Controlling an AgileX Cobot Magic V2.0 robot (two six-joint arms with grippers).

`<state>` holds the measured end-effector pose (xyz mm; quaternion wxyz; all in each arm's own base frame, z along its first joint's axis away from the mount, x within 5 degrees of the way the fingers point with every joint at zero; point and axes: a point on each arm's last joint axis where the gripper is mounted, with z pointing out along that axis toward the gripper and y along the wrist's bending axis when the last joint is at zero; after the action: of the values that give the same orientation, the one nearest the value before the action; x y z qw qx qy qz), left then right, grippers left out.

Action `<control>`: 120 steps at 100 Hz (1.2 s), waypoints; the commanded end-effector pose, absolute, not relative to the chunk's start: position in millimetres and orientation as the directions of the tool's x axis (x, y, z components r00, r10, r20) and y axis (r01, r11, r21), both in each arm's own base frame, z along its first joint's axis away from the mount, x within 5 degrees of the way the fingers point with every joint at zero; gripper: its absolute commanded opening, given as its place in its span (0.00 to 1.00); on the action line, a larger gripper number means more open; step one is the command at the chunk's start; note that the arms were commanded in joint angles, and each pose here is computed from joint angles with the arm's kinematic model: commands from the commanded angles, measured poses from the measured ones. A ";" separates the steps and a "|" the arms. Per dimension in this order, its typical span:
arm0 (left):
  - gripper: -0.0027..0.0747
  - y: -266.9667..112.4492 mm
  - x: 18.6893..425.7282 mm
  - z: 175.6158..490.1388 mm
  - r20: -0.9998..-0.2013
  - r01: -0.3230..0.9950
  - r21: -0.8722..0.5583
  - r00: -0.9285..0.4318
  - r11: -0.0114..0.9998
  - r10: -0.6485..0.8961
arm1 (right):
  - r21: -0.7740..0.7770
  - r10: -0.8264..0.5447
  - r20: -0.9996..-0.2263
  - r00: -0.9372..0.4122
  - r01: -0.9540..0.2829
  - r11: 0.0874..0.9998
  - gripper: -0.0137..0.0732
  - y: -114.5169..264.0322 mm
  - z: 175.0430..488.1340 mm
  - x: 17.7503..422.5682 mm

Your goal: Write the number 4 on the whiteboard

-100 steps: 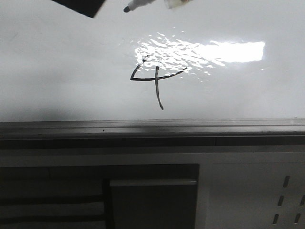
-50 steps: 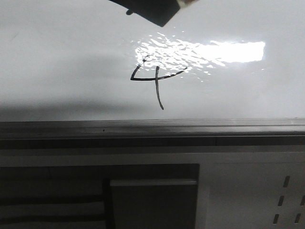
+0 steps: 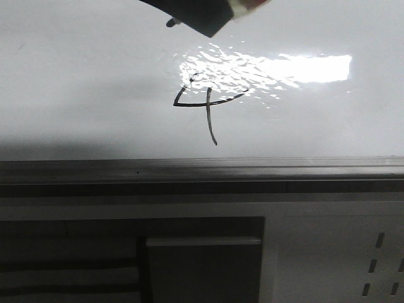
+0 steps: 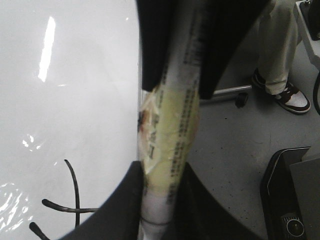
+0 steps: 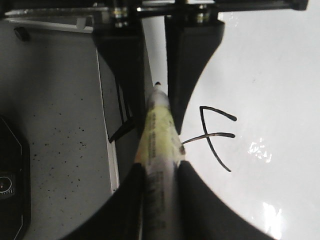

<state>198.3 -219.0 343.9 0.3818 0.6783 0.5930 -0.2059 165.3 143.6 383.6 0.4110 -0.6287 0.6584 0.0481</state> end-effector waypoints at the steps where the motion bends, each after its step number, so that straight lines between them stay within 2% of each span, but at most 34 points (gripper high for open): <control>1: 0.01 -219.4 196.2 366.8 -0.792 0.957 0.284 0.197 0.063 0.578 | -0.513 -0.738 -0.650 0.178 -0.820 0.254 0.40 141.9 403.9 163.0; 6: 0.01 -219.2 196.3 366.6 -0.789 0.956 0.287 0.199 0.062 0.581 | -0.517 -0.736 -0.652 0.182 -0.817 0.256 0.49 140.5 405.7 161.0; 11: 0.01 -217.5 196.7 366.6 -0.781 0.953 0.294 0.201 0.065 0.591 | -0.526 -0.728 -0.658 0.192 -0.810 0.261 0.54 137.6 409.8 157.3; 22: 0.01 -207.3 199.7 371.3 -0.790 0.954 0.269 0.138 0.135 0.598 | -0.540 -0.698 -0.688 0.198 -0.783 0.310 0.55 124.8 422.9 142.4; 28: 0.01 -196.9 202.7 374.8 -0.792 0.947 0.244 0.070 0.209 0.606 | -0.539 -0.682 -0.710 0.176 -0.760 0.364 0.55 114.4 430.1 134.7; 45: 0.01 -155.1 203.7 382.8 -0.761 0.875 0.186 -0.158 0.446 0.629 | -0.473 -0.589 -0.806 0.050 -0.653 0.592 0.55 78.2 448.3 112.3; 54: 0.01 -130.9 196.4 380.8 -0.756 0.811 0.169 -0.258 0.560 0.601 | -0.448 -0.554 -0.832 0.016 -0.608 0.655 0.55 65.4 452.1 103.6; 71: 0.01 -89.1 180.0 361.2 -0.806 0.636 0.102 -0.398 0.765 0.438 | -0.435 -0.574 -0.818 -0.040 -0.610 0.662 0.55 59.9 446.6 100.8; 88: 0.01 -56.7 171.3 331.8 -0.868 0.390 -0.030 -0.467 0.920 0.169 | -0.429 -0.586 -0.808 -0.061 -0.621 0.656 0.55 61.3 437.7 103.4; 108: 0.01 -38.2 183.6 299.0 -0.898 0.188 -0.158 -0.435 0.969 -0.062 | -0.427 -0.590 -0.805 -0.068 -0.625 0.654 0.55 61.8 434.4 104.3; 120: 0.01 -36.7 194.7 292.9 -0.898 0.152 -0.172 -0.431 0.973 -0.092 | -0.427 -0.590 -0.805 -0.068 -0.625 0.654 0.55 61.8 434.4 104.3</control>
<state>182.9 -39.6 278.8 0.4787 0.0583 0.8691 -0.1105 103.1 62.3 422.6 0.5052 -0.4301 0.7480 0.0188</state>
